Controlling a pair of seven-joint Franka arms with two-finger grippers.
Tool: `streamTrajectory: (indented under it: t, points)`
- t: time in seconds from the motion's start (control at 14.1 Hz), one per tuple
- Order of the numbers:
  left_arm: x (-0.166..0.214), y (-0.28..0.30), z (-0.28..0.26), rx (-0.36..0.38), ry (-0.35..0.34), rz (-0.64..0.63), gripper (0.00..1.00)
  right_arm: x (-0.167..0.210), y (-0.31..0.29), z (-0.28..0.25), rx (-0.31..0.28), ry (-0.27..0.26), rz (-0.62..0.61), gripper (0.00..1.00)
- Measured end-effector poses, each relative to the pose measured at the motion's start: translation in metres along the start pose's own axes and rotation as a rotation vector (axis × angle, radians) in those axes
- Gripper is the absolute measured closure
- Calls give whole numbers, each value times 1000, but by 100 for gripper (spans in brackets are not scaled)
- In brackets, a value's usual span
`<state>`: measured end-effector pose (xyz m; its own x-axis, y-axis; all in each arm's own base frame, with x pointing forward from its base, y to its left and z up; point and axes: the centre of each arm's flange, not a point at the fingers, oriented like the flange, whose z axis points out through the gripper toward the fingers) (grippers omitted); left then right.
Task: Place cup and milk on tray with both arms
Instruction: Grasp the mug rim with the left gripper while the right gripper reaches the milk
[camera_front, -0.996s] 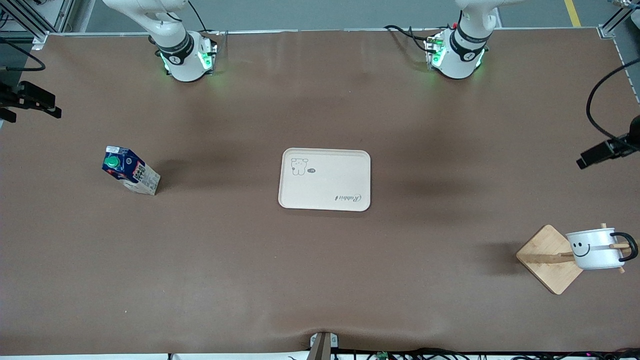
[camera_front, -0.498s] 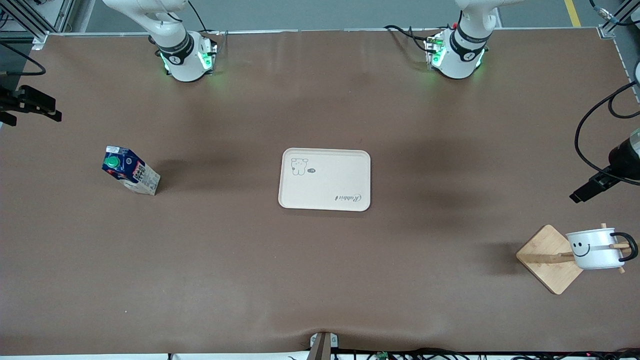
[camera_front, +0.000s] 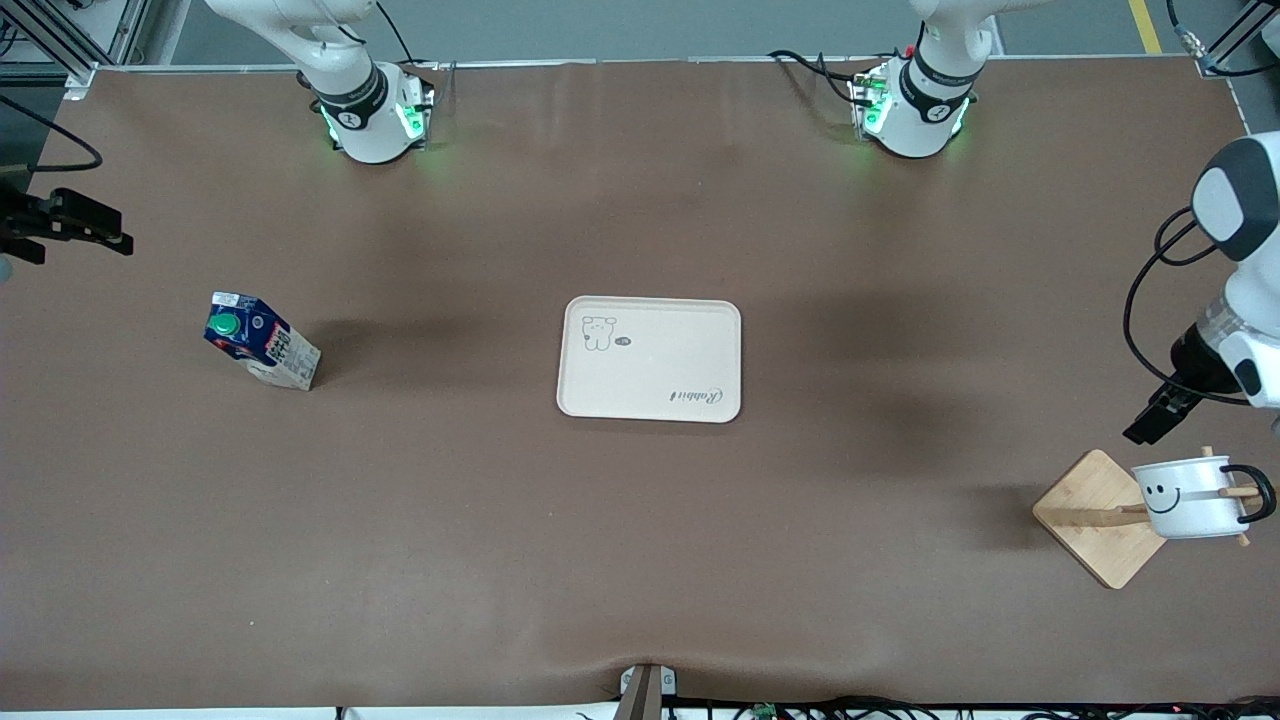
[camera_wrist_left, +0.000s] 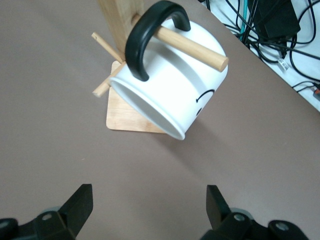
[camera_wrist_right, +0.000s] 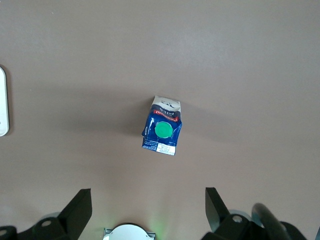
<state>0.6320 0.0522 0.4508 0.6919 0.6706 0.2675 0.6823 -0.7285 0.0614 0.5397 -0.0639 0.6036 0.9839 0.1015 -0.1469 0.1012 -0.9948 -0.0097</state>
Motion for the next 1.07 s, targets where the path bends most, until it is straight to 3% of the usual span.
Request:
streamTrajectory:
  t: [0.28, 0.43, 0.5, 0.64, 0.78, 1.07]
  points:
    - [-6, 11, 28, -8, 111, 16, 0, 11, 3, 16, 5, -32, 3, 0]
    - [-13, 21, 37, 9, 162, 36, 4, 13, 5, 21, 7, -40, 5, 0]
    - [-17, 25, 39, 18, 180, 43, 12, 15, 6, 24, 8, -47, 7, 0]
    - [-21, 31, 42, 27, 211, 63, 15, 20, 10, 33, 11, -63, 12, 0]
    - [-22, 33, 45, 17, 230, 85, 30, 24, 14, 42, 14, -80, 17, 0]
    - [-23, 36, 54, 5, 268, 140, 30, 29, 26, 56, 22, -108, 38, 0]
